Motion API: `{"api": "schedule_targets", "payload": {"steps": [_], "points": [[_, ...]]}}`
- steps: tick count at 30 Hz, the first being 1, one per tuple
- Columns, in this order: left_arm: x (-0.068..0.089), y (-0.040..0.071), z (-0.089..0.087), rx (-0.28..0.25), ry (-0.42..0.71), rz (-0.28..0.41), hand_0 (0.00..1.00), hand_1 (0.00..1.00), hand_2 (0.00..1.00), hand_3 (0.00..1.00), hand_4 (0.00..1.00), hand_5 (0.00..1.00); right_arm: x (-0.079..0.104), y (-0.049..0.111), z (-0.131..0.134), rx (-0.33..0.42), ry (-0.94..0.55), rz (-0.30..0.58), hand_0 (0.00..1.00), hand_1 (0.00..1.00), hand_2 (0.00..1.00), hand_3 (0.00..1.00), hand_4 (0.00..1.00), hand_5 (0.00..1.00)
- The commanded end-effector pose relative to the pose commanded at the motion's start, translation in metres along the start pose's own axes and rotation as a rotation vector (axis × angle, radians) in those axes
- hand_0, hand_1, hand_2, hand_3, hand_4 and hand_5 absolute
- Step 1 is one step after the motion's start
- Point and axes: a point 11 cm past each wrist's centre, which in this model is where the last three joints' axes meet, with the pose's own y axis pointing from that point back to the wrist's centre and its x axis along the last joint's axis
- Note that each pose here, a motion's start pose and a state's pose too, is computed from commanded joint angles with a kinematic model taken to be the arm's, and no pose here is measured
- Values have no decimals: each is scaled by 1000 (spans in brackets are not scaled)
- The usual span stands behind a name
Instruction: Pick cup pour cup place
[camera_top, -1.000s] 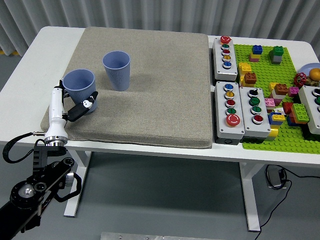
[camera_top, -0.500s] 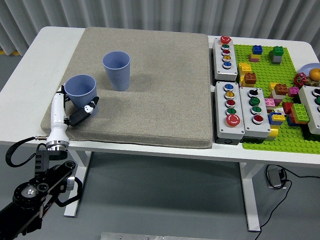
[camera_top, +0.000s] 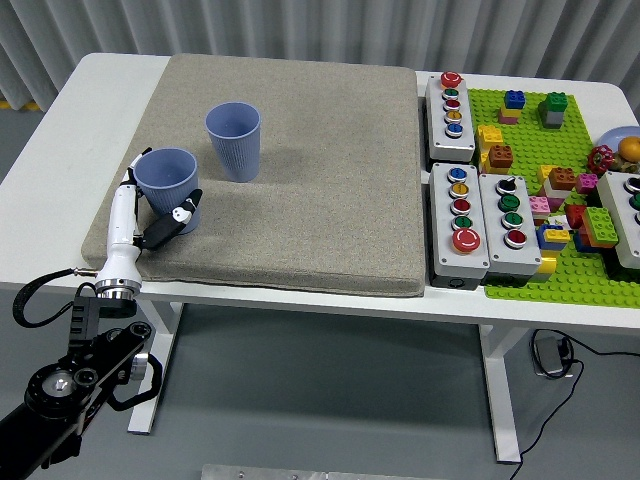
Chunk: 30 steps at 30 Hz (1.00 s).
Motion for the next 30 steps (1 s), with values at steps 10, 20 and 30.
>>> {"api": "schedule_targets", "payload": {"steps": [10,20,30], "points": [[0,1,0,-9,7,-5,814,840,998,998,957,519,0,0,0,-1,0,-1,675,604,571,602,2,234],[2,0,9,-43,20,-9,855,894,998,998,968,523,0,0,-2,3,-2,-3,675,605,570,602,2,232],[11,1,12,-54,23,5,877,914,998,998,989,547,0,0,-3,3,-2,-3,675,605,570,602,2,232]]}}
